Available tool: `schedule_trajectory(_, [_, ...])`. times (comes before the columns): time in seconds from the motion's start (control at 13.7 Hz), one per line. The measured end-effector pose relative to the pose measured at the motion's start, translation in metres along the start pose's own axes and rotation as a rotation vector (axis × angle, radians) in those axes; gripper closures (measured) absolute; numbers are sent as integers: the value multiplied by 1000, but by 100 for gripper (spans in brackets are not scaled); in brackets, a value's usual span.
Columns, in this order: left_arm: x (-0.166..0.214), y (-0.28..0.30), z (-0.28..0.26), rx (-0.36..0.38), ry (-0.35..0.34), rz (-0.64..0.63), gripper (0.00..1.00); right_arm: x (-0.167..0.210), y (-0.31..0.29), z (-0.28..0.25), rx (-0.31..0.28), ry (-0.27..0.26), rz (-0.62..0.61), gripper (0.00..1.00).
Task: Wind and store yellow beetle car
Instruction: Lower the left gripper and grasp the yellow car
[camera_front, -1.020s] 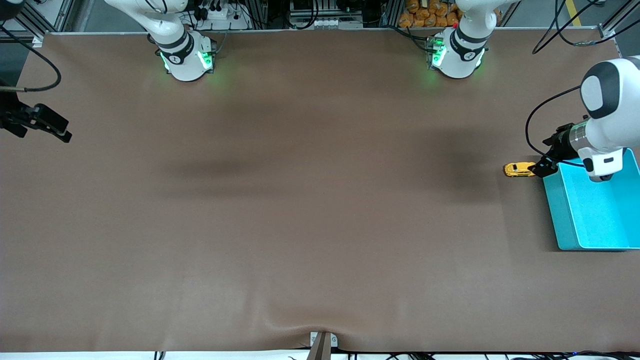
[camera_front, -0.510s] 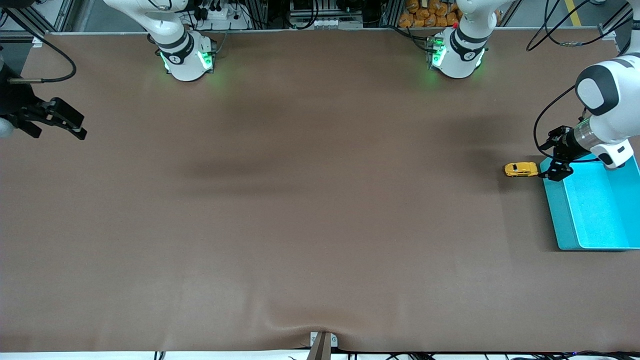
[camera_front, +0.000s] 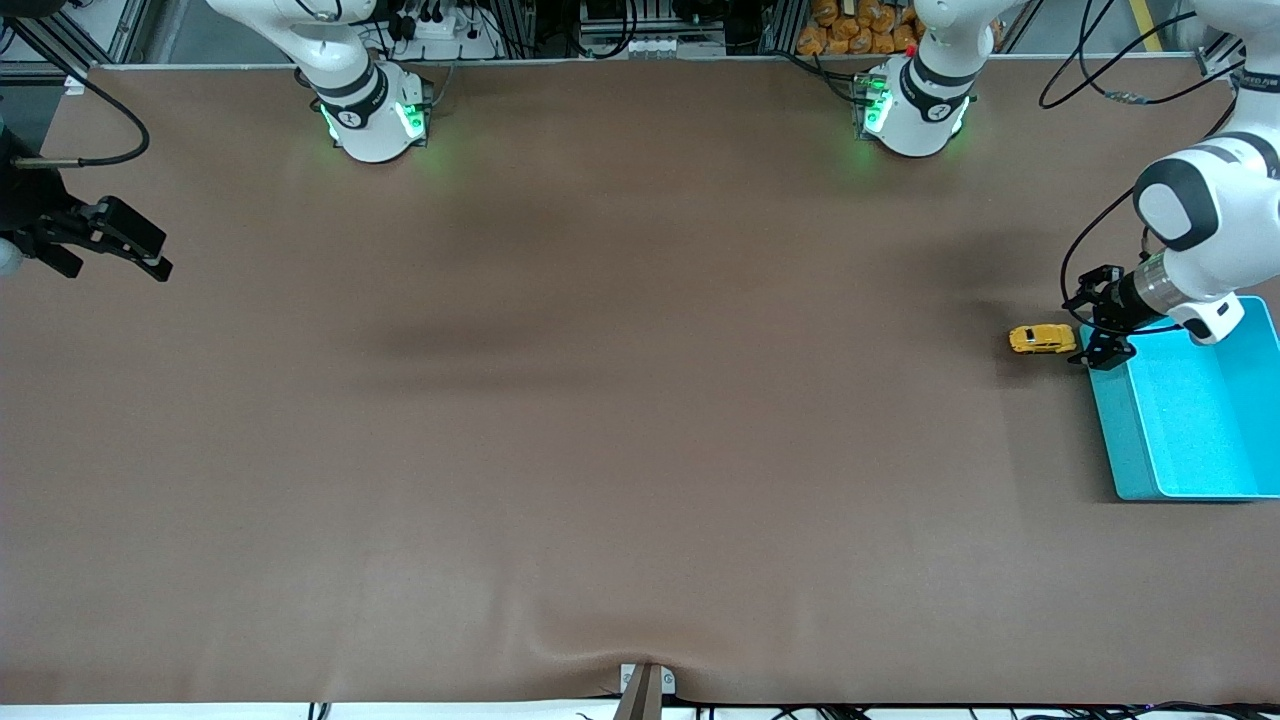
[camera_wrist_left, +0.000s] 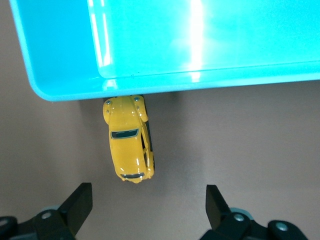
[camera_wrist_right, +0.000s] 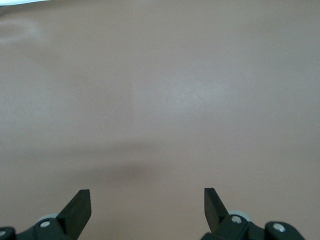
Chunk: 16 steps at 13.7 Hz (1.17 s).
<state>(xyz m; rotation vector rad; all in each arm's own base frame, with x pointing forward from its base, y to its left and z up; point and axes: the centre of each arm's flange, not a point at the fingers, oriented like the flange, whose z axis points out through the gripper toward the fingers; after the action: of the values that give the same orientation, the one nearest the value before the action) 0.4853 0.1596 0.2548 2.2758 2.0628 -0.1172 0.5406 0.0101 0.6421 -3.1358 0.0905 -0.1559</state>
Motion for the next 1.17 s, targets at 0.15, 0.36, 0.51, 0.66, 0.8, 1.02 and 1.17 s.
schedule_trajectory(0.15, [1, -1, 15, 4, -4, -3, 0, 0, -2, 0, 4, 1, -2, 0])
schedule_trajectory(0.36, [1, -6, 34, 14, -9, -7, 0, 0, 0, -2, 4, 6, 2, 0])
schedule_trajectory(0.51, [2, -8, 44, 8, -6, -10, 0, 1, 2, -1, 4, 4, 4, 0])
schedule_trajectory(0.66, [2, -10, 53, 9, -6, -12, 0, 2, 3, 2, 4, -1, 7, 0])
schedule_trajectory(0.8, [3, -11, 58, 6, -5, -16, 0, 3, 4, 4, 4, -4, 9, 0])
schedule_trajectory(1.02, [3, -14, 71, 16, -11, -20, 0, 3, 8, 4, 4, -5, 7, 0])
schedule_trajectory(1.17, [4, -15, 78, 17, -12, -22, 5, 3, 9, 3, 3, -6, -3, 0])
